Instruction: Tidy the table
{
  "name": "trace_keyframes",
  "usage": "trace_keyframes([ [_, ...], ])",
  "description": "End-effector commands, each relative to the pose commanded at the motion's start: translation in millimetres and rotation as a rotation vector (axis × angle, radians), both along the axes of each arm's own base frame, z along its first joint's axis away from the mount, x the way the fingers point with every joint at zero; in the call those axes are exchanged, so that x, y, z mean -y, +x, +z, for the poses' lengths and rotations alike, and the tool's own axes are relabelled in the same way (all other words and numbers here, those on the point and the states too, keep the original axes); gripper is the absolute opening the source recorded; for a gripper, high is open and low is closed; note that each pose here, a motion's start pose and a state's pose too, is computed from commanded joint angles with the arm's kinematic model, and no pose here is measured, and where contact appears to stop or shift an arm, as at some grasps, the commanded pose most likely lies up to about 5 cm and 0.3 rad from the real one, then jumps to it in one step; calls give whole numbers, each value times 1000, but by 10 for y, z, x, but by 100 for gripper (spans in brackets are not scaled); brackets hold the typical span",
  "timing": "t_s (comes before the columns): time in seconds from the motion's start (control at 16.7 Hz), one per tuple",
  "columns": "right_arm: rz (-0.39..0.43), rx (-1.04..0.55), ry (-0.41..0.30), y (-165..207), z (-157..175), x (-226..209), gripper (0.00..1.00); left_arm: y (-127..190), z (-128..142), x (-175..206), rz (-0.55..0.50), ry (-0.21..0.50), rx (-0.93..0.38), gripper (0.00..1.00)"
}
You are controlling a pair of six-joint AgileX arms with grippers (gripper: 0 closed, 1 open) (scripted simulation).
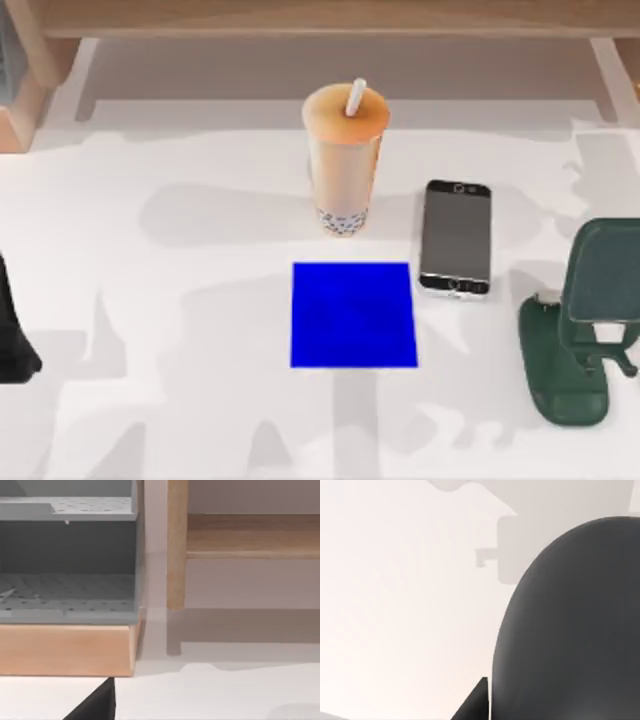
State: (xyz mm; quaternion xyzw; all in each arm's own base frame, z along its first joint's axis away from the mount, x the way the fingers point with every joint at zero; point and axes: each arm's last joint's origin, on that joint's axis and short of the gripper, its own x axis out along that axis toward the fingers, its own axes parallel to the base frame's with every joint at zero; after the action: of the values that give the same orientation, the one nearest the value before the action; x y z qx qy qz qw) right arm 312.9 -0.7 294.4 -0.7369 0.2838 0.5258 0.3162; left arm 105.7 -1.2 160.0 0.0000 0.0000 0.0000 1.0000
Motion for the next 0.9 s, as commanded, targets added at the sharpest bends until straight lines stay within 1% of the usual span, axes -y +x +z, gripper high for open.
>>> trace_keyframes([
  [0.18, 172, 68, -8, 207, 207, -515, 0, 0, 0, 0, 0, 0, 0, 100],
  [0.24, 234, 68, -9, 266, 205, -712, 0, 0, 0, 0, 0, 0, 0, 100],
  [0.36, 367, 28, -10, 371, 72, -1153, 0, 0, 0, 0, 0, 0, 0, 100],
  [0.48, 507, -51, -15, 425, -205, -1646, 0, 0, 0, 0, 0, 0, 0, 100],
  [0.66, 695, -183, -32, 380, -754, -2361, 0, 0, 0, 0, 0, 0, 0, 100],
  [0.78, 783, -250, -46, 312, -1117, -2722, 0, 0, 0, 0, 0, 0, 0, 100],
  [0.9, 839, -284, -57, 263, -1380, -2948, 0, 0, 0, 0, 0, 0, 0, 100],
])
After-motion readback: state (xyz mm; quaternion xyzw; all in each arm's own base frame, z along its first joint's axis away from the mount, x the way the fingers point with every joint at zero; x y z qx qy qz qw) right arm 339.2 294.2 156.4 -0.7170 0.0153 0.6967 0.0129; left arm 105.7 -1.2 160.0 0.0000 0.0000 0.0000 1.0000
